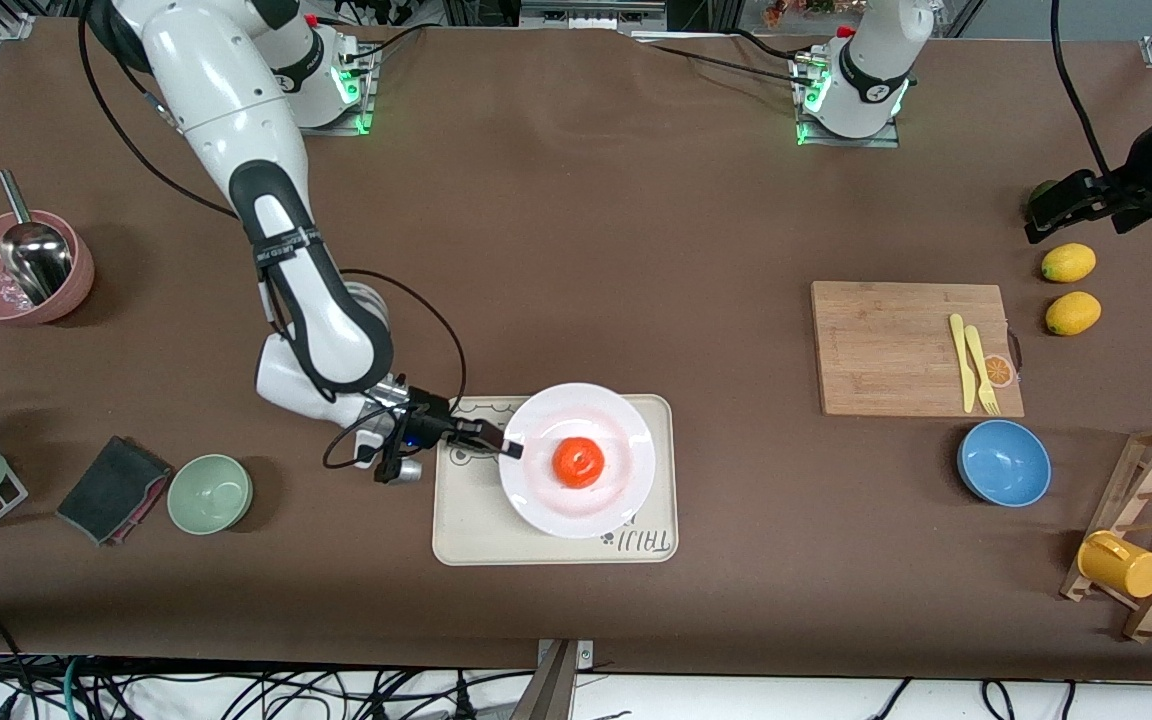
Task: Place orange and plate with both arms
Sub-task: 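Slide the plate with the orange onto the bear tray with the right gripper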
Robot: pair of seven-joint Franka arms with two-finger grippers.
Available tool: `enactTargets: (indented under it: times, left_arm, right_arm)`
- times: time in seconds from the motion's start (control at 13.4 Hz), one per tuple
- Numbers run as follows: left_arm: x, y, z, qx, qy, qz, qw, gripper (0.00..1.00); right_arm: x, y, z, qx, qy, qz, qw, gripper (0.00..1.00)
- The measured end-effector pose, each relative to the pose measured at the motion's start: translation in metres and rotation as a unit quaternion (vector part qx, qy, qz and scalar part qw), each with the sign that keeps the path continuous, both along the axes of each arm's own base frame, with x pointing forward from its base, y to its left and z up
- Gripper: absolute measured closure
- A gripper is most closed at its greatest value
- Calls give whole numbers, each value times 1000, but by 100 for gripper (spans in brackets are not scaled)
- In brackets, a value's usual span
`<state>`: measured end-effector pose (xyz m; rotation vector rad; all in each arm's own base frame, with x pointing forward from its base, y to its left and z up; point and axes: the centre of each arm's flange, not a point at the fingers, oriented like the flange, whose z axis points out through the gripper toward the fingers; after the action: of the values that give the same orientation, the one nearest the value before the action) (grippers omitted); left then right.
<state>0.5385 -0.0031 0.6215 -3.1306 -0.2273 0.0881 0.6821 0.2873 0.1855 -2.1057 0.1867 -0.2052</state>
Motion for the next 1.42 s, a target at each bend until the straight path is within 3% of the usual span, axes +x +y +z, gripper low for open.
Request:
enactTargets:
  times: [0.22,0.6,0.75,0.97,1.27,1.42]
  left_arm:
    - [0,0,0,0,0,0,1000,0]
    - [0,0,0,0,0,0,1000,0]
    - [0,0,0,0,0,0,1000,0]
    - [0,0,0,0,1,0,1000,0]
    - [0,0,0,0,1,0,1000,0]
    - [0,0,0,0,2,0,1000,0]
  right_arm:
    - [20,-3,-31,1,-5,-8,1000,96]
    - [18,6,-61,-2,3,-3,1000,96]
    - [19,6,-59,-12,-2,7,1000,80]
    - [27,-1,-46,-60,-14,36,997,46]
    - [41,-8,9,-168,-27,74,983,4]
    - [43,-4,39,-239,-38,93,966,0]
